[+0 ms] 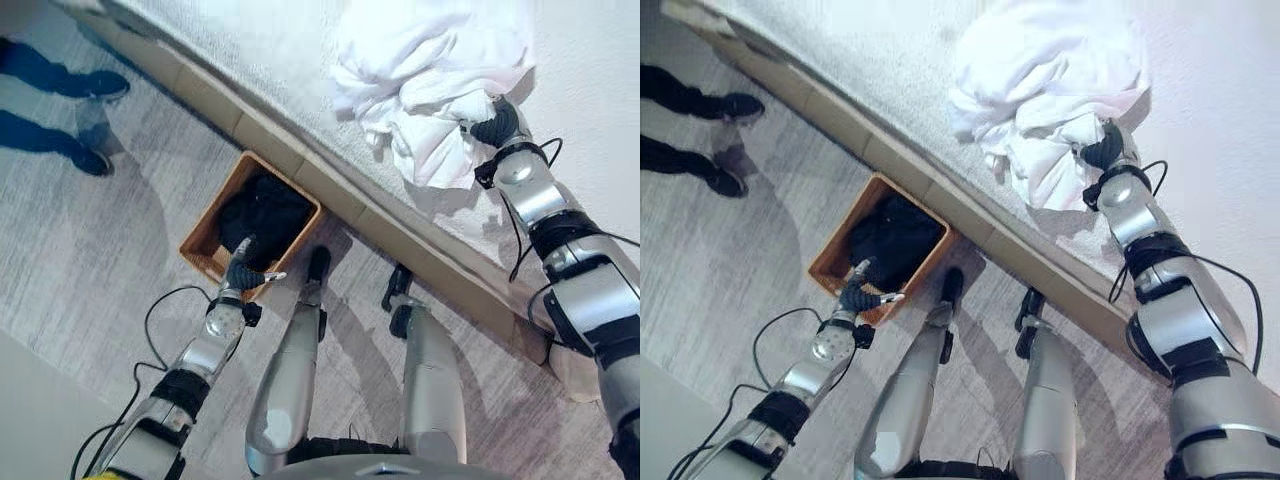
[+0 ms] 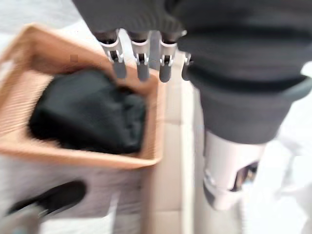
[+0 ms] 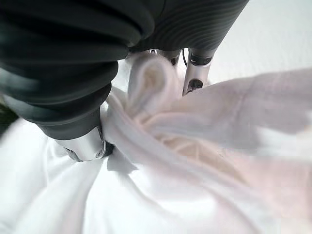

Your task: Pick up clothes into the bucket

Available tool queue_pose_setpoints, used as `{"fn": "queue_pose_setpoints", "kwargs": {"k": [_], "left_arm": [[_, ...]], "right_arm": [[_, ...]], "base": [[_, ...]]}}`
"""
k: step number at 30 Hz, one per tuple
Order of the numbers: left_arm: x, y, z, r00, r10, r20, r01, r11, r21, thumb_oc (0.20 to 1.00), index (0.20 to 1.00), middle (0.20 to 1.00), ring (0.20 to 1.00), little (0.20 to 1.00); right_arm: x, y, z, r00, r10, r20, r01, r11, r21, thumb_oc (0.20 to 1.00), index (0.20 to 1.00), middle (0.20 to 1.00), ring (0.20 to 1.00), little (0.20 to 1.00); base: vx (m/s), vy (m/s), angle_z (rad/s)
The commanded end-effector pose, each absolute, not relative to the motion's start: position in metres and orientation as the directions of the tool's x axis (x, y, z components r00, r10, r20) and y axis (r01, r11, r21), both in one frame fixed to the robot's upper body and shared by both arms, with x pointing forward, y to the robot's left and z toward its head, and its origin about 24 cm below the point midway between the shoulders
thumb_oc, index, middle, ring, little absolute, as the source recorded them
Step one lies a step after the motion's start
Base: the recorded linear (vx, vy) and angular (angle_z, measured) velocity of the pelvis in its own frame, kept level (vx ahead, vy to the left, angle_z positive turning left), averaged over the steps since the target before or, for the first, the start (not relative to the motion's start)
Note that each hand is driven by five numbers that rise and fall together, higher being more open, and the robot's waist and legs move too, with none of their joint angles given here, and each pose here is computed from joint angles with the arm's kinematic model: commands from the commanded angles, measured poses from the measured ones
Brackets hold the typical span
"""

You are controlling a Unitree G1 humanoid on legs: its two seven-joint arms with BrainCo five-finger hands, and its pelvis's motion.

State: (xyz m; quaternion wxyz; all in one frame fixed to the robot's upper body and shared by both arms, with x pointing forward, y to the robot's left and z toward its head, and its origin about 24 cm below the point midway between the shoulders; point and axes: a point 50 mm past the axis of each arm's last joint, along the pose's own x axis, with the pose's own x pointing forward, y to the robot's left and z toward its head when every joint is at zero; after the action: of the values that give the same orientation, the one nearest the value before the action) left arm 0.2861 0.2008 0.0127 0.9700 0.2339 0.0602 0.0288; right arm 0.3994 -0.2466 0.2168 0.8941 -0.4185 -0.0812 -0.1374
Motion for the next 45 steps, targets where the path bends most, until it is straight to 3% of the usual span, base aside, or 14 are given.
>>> {"fn": "queue_pose_setpoints", "kwargs": {"k": [1,11,20,22,23,27,28,37,45], "left_arm": [[0.278,0.216,0.026,0.995,0.095,-0.031,-0.073,0.902,0.425,1.000,1.000,1.000,1.000,1.000],[0.289,0.219,0.104,0.972,-0.062,0.225,-0.054,0.878,0.476,1.000,1.000,1.000,1.000,1.000],[0.295,0.186,0.148,0.899,-0.283,0.335,0.084,0.861,0.502,1.000,1.000,1.000,1.000,1.000],[0.296,0.175,0.154,0.875,-0.358,0.326,0.146,0.837,0.527,1.000,1.000,1.000,1.000,1.000],[0.295,0.166,0.165,0.830,-0.481,0.284,0.236,0.763,0.601,1.000,1.000,1.000,1.000,1.000],[0.296,0.151,0.184,0.757,-0.602,0.255,0.315,0.678,0.664,1.000,1.000,1.000,1.000,1.000],[0.297,0.140,0.187,0.723,-0.648,0.240,0.348,0.641,0.684,1.000,1.000,1.000,1.000,1.000],[0.307,0.110,0.170,0.701,-0.687,0.193,0.411,0.610,0.677,1.000,1.000,1.000,1.000,1.000],[0.311,0.093,0.163,0.694,-0.691,0.200,0.452,0.636,0.626,1.000,1.000,1.000,1.000,1.000]], "right_arm": [[0.389,-0.258,0.268,0.888,-0.149,0.434,0.434,0.584,-0.687,0.200,0.200,0.200,0.200,0.200],[0.358,-0.252,0.256,0.923,0.078,0.376,0.267,0.575,-0.773,0.200,0.200,0.200,0.200,0.200],[0.339,-0.228,0.265,0.893,0.276,0.356,0.130,0.600,-0.790,0.200,0.200,0.200,0.200,0.200],[0.337,-0.219,0.265,0.884,0.324,0.337,0.075,0.613,-0.786,0.200,0.200,0.200,0.200,0.200],[0.336,-0.210,0.264,0.874,0.374,0.311,0.018,0.612,-0.790,0.200,0.200,0.200,0.200,0.200],[0.335,-0.197,0.261,0.854,0.431,0.290,-0.049,0.623,-0.781,0.200,0.200,0.200,0.200,0.200],[0.332,-0.184,0.258,0.825,0.499,0.265,-0.137,0.633,-0.762,0.200,0.200,0.200,0.200,0.200],[0.312,-0.149,0.250,0.699,0.690,0.186,-0.382,0.581,-0.719,0.200,0.200,0.200,0.200,0.200],[0.309,-0.133,0.244,0.653,0.734,0.189,-0.454,0.578,-0.678,0.200,0.200,0.200,0.200,0.200]], "base": [[0.06,0.061,-0.33],[0.07,0.019,-0.29],[0.08,0.004,-0.14],[0.07,-0.014,-0.19],[0.07,-0.003,-0.16],[0.05,0.005,-0.17],[0.05,0.000,-0.10],[0.05,-0.004,0.02],[0.02,-0.007,0.03]]}}
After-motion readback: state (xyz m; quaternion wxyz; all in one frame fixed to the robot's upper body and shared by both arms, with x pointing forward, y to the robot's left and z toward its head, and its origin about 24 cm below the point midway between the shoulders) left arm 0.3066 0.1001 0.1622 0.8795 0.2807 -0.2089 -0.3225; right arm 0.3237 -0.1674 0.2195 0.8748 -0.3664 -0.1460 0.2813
